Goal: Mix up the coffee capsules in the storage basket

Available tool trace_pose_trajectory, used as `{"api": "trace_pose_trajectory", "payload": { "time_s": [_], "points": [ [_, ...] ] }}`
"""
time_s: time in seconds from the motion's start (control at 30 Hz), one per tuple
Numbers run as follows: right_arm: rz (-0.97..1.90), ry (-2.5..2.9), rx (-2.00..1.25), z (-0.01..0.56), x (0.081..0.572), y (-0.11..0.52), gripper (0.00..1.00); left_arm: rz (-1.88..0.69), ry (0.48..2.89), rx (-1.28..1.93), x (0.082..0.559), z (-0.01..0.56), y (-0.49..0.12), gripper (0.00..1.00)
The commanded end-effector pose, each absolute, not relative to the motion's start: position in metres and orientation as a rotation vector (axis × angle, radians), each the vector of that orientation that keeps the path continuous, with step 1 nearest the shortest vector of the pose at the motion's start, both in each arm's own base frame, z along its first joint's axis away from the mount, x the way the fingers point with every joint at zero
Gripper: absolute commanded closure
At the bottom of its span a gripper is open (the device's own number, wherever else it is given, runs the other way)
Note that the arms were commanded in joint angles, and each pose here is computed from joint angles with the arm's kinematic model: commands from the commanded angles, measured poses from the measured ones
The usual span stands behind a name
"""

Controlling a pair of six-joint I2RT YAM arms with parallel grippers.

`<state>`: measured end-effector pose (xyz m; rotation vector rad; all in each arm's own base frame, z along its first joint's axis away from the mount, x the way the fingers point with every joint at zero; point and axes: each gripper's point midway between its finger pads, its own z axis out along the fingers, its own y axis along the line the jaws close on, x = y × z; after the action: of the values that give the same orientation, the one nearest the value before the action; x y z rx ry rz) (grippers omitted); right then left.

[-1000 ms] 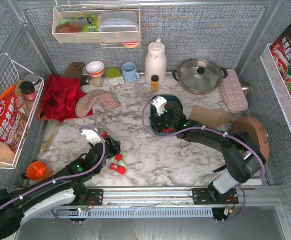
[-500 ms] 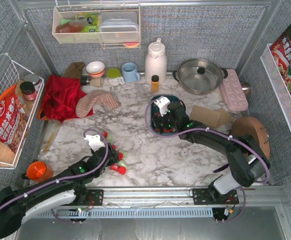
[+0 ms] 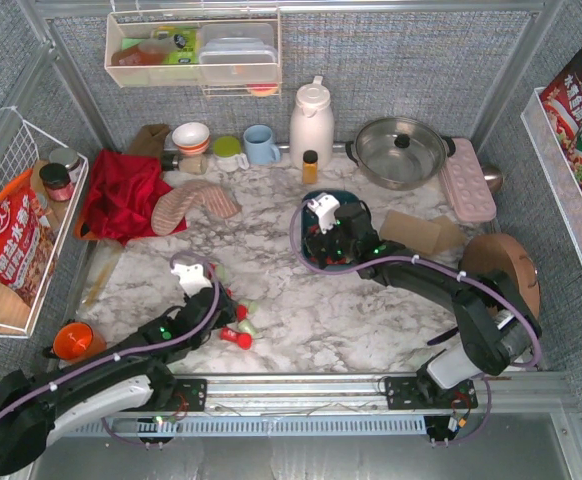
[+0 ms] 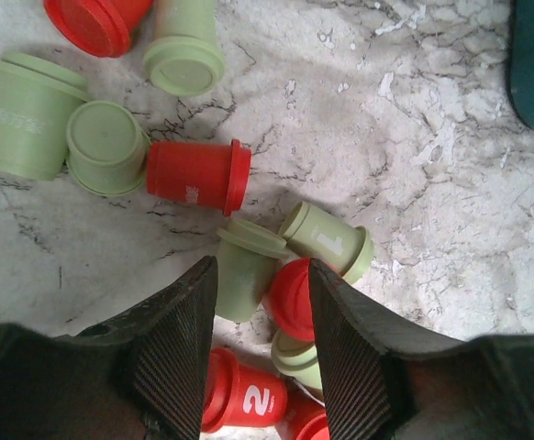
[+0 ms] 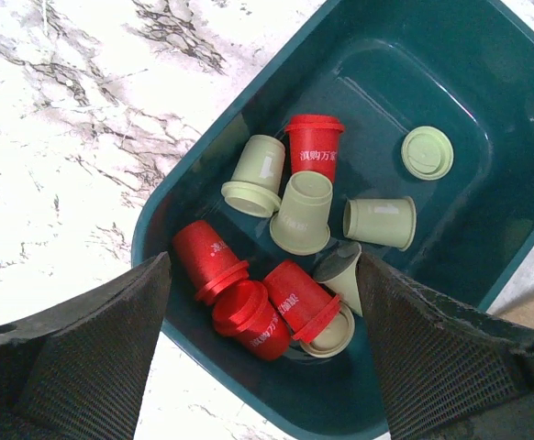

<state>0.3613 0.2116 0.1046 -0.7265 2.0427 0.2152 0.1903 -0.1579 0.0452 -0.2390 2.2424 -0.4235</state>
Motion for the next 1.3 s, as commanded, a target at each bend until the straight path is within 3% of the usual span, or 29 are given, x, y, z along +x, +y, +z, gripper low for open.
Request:
{"api": "trace_pose_trajectory", "payload": {
  "time_s": [0.0,0.37,0.8,1.03,1.27],
  "points": [
    [0.244,2.044,-0.735,0.106,0.361,0.217,0.14,-0.356,2.278,-0.220,0.183,0.048,-0.144,0.47],
    [0.292,2.067,-0.718,0.107,0.363,0.225,0.14,-0.373,2.358,-0.201,0.167,0.028,-0.143,0.42],
    [0.284,2.071,-0.702,0.109,0.362,0.222,0.13,-0.303,2.339,-0.106,0.192,0.019,-0.157,0.42],
    [0.287,2.074,-0.699,0.108,0.363,0.223,0.13,-0.232,2.361,-0.079,0.196,0.008,-0.152,0.47],
    [0.286,2.077,-0.695,0.109,0.364,0.223,0.13,-0.290,2.356,-0.064,0.193,0.010,-0.156,0.62]
  ]
}}
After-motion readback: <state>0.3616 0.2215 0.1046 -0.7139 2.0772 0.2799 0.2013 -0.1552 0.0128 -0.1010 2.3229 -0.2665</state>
